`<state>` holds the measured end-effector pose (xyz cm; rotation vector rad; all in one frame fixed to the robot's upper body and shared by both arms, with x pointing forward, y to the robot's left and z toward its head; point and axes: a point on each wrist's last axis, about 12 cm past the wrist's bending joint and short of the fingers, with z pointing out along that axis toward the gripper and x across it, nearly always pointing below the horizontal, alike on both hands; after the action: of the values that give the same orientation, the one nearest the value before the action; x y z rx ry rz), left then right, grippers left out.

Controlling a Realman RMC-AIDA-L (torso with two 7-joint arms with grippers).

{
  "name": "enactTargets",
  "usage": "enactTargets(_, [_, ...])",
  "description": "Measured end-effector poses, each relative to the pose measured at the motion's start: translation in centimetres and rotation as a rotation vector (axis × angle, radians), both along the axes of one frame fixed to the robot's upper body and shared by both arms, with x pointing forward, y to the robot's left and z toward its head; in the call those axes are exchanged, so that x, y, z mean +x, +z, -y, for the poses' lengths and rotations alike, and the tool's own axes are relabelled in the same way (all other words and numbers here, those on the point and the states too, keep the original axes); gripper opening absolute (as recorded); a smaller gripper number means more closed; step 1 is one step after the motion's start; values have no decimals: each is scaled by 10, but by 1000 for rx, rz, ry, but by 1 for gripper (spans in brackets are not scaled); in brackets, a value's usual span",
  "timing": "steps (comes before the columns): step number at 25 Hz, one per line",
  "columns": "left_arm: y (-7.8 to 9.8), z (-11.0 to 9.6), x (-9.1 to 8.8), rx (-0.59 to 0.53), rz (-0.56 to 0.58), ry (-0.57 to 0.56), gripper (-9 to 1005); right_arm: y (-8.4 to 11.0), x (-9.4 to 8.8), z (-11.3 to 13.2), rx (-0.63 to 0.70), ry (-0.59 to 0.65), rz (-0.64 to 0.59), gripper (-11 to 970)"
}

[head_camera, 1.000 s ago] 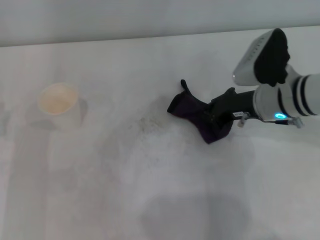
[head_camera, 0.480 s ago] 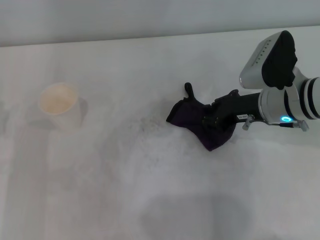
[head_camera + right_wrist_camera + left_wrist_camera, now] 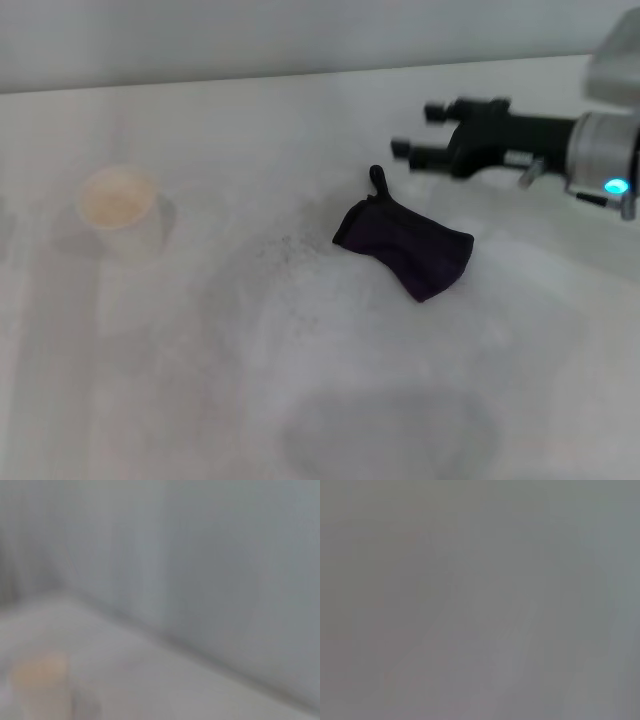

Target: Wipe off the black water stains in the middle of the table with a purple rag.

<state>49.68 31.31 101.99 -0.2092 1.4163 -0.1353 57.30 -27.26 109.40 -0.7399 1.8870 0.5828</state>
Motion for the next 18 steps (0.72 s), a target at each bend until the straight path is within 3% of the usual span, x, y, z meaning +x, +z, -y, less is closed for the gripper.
enactTargets(6, [4,-3,5,-4,16,25,892,2,-20,35,339,-77,248,766])
enactTargets(9, [5,-8,6,-25,30,72,892,-6,-35,56,422,-221,394,876])
enactTargets(13, [7,-9,8,-35,32,92,892,-32,-50,80,336,-488,477,876])
enactTargets(18, [9,-13,13,-27,38,107,893,-66,-55,94,120,-699,385,876])
